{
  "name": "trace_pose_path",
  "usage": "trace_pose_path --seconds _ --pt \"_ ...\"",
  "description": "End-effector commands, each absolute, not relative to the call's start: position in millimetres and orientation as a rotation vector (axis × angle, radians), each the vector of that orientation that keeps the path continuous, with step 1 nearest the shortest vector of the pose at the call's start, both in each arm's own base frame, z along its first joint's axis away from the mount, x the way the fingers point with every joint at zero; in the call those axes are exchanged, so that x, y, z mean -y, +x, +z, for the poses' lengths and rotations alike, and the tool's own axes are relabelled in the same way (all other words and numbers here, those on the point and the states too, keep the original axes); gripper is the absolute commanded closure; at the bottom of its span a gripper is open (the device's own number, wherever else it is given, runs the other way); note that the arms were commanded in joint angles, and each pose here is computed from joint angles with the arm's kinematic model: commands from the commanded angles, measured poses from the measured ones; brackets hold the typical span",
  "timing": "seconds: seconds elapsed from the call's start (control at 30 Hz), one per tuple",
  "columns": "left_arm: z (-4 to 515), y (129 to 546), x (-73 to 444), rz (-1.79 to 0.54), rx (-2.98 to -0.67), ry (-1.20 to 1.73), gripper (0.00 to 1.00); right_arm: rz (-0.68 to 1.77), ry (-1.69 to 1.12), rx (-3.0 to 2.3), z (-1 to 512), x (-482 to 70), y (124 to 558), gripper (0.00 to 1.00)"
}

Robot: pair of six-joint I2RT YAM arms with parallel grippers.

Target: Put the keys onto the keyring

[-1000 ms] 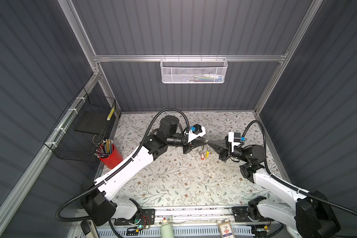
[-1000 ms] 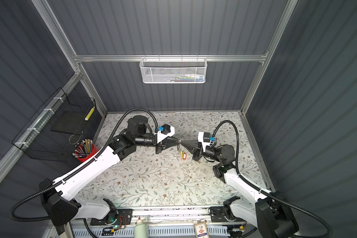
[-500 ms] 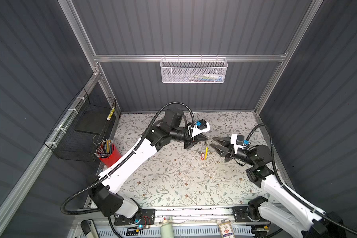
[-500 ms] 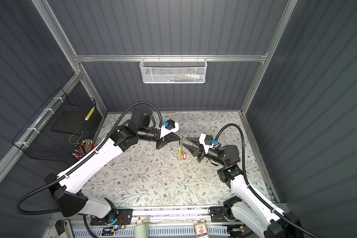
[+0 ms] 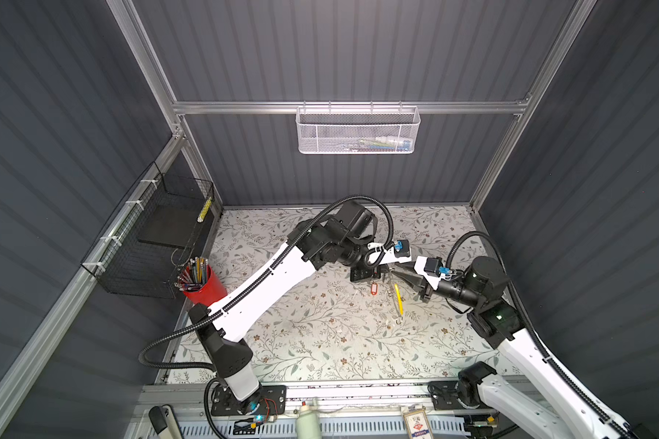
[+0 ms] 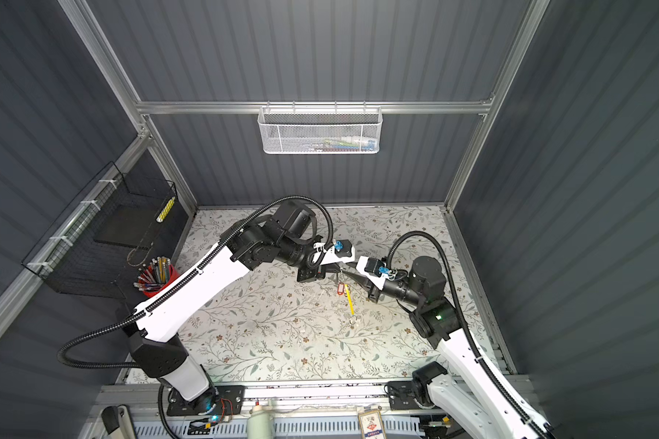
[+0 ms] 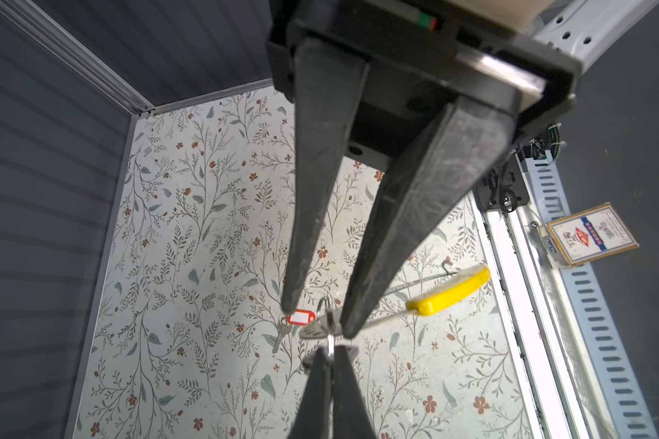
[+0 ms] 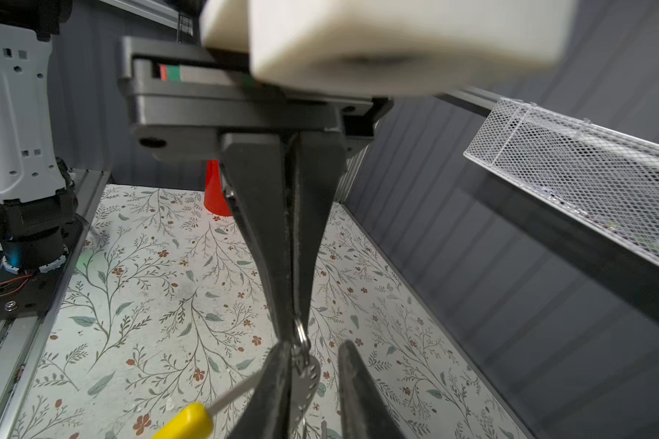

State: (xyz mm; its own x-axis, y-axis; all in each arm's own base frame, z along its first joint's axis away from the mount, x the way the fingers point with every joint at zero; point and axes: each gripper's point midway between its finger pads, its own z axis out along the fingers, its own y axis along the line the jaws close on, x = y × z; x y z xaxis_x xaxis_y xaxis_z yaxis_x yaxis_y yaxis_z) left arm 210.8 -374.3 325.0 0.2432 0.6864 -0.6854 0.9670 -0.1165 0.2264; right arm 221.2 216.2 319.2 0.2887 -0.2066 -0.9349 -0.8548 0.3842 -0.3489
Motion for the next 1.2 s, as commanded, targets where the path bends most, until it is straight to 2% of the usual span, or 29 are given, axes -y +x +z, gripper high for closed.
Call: trace_pose_path --seconds 0.0,0.13,0.5,0.67,0.9,0.93,1.0,1.1,1.17 --pt "331 205 371 -0.537 -1.494 1.9 1.0 0.572 -1.149 -1.228 321 -216 219 0.76" --pt "327 207 372 -0.509 -1.504 1.908 1.0 0.585 -1.14 -1.221 321 -217 220 0.78" --pt "327 205 380 -0.505 -1.488 1.917 1.0 0.63 -1.143 -1.218 317 -222 219 0.79" --pt "330 203 382 -0.521 -1.474 1.914 1.0 0.632 -1.147 -1.226 314 -222 219 0.83" --pt "328 205 381 -0.511 -1.486 1.901 0.99 0.636 -1.143 -1.208 319 -222 217 0.99" --pt "328 205 381 -0.508 -1.488 1.893 0.95 0.637 -1.141 -1.207 319 -223 217 1.0" --pt "330 213 380 -0.468 -1.488 1.84 0.74 0.642 -1.126 -1.201 321 -222 217 1.0" --pt "330 222 371 -0.423 -1.501 1.764 0.49 0.657 -1.082 -1.186 326 -221 218 1.0" --pt "333 228 365 -0.441 -1.52 1.699 0.46 0.673 -1.043 -1.176 329 -220 220 1.0"
